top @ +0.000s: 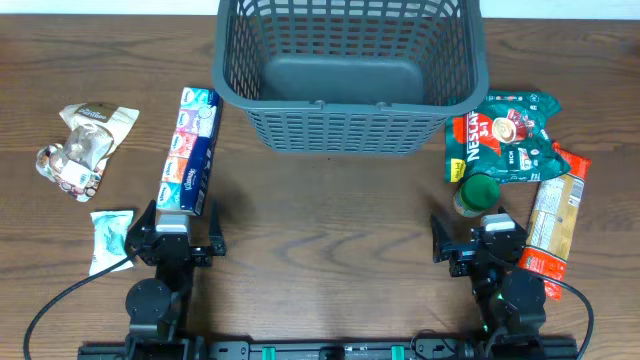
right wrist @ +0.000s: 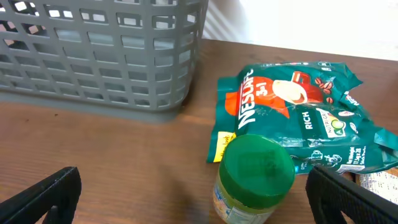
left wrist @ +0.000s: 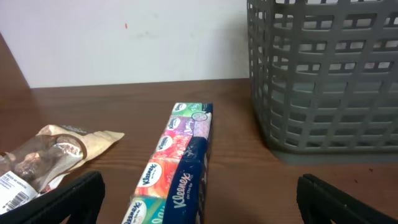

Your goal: Pack container

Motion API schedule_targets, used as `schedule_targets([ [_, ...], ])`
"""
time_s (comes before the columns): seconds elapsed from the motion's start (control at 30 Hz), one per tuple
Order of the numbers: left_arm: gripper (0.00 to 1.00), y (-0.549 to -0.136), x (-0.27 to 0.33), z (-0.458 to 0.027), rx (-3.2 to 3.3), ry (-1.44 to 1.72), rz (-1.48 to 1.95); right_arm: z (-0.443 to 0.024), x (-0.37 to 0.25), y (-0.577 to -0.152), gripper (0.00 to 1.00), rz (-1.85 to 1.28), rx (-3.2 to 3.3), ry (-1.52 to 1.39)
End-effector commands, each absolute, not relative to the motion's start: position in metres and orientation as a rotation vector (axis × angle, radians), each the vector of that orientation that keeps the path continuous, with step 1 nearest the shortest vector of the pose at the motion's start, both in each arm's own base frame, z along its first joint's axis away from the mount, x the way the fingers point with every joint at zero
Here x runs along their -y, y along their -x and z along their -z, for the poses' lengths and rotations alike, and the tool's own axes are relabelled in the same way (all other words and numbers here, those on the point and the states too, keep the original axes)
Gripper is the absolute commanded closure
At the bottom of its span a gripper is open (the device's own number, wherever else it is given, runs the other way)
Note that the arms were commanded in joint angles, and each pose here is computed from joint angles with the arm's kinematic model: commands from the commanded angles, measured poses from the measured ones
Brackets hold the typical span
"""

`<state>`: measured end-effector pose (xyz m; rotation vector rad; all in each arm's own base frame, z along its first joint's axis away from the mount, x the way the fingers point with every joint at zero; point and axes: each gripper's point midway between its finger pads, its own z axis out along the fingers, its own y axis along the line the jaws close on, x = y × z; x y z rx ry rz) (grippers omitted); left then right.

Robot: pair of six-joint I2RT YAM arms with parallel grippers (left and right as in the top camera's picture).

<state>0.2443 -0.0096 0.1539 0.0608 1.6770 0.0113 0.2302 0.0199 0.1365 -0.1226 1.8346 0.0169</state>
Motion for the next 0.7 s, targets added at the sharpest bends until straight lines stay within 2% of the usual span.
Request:
schedule_targets([
  [0.0, 0.02, -0.244, 0.010, -0.137, -1.725, -0.060, -0.010, -0.136, -0.018, -0.230, 0.01, -0.011, -1.830, 0.117],
  [0.23, 0.01, -0.244, 0.009, -0.137, -1.724, -0.059, -0.013, -0.139, -0.020, -0.231, 0.01, -0.036, -1.818, 0.100],
  [0.33, 0.01, -0.246, 0.005, -0.158, -1.636, -0.050, -0.049, -0.136, -0.022, -0.230, 0.01, -0.093, -1.836, 0.048],
  [0.5, 0.01, -0.244, 0.006, -0.200, -1.509, 0.086, 0.101, -0.140, -0.046, -0.227, 0.01, -0.317, -1.834, 0.024],
  [0.67, 0.02, -0.244, 0.021, -0.216, -1.613, 0.114, 0.249, -0.181, -0.052, -0.225, 0.01, -0.422, -1.813, -0.036],
])
